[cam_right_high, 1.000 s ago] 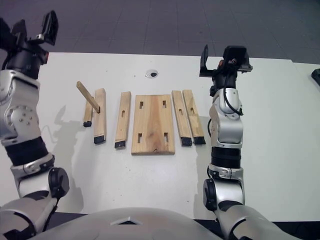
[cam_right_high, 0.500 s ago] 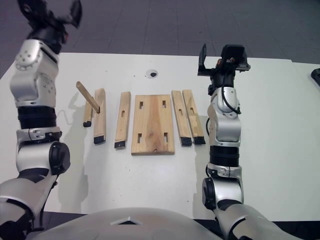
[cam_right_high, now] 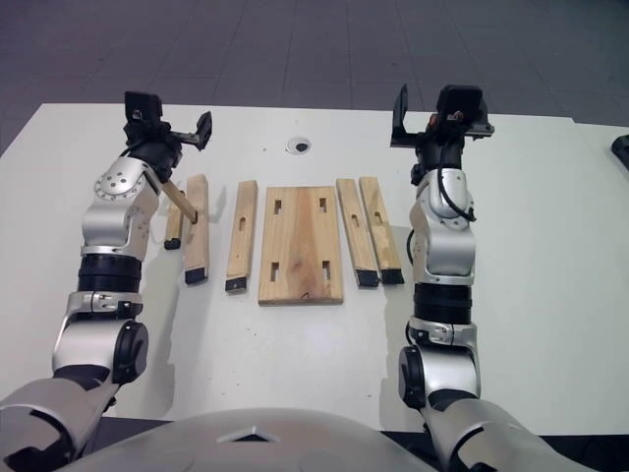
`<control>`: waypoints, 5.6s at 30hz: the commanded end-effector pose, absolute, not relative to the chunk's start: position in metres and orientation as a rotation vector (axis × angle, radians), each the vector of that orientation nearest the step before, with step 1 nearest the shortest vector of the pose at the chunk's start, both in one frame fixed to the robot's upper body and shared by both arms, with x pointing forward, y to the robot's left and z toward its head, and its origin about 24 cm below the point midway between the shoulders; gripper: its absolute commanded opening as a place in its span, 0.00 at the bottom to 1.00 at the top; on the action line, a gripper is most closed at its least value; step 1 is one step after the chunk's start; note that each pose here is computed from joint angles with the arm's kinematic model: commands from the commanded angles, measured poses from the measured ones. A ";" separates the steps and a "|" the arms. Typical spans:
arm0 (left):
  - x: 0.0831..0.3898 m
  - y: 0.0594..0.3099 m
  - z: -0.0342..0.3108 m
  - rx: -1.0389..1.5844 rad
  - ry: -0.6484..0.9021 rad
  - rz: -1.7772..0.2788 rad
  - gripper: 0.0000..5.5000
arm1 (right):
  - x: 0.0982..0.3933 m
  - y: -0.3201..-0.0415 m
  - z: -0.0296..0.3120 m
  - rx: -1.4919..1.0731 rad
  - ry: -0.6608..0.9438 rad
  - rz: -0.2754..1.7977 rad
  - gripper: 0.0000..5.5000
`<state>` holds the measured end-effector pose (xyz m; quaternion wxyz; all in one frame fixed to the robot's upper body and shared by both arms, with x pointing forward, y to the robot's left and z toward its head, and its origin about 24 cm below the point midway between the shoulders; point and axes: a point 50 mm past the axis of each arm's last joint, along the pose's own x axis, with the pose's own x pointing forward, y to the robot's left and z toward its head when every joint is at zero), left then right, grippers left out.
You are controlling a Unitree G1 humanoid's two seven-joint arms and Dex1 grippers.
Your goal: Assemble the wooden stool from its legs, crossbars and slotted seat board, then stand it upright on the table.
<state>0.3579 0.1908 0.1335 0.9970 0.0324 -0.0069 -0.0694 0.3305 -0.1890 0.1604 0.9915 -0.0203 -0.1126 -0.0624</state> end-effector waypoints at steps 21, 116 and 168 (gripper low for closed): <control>0.368 0.211 0.110 0.047 0.067 -0.106 0.98 | 0.334 -0.190 0.165 -0.033 -0.238 -0.129 0.98; 0.285 0.153 0.189 0.243 -0.346 -0.500 0.37 | 0.354 -0.159 0.273 1.032 -0.102 0.752 0.98; 0.279 0.122 0.176 0.309 -0.359 -0.657 0.37 | 0.375 -0.122 0.274 0.960 -0.033 0.847 0.19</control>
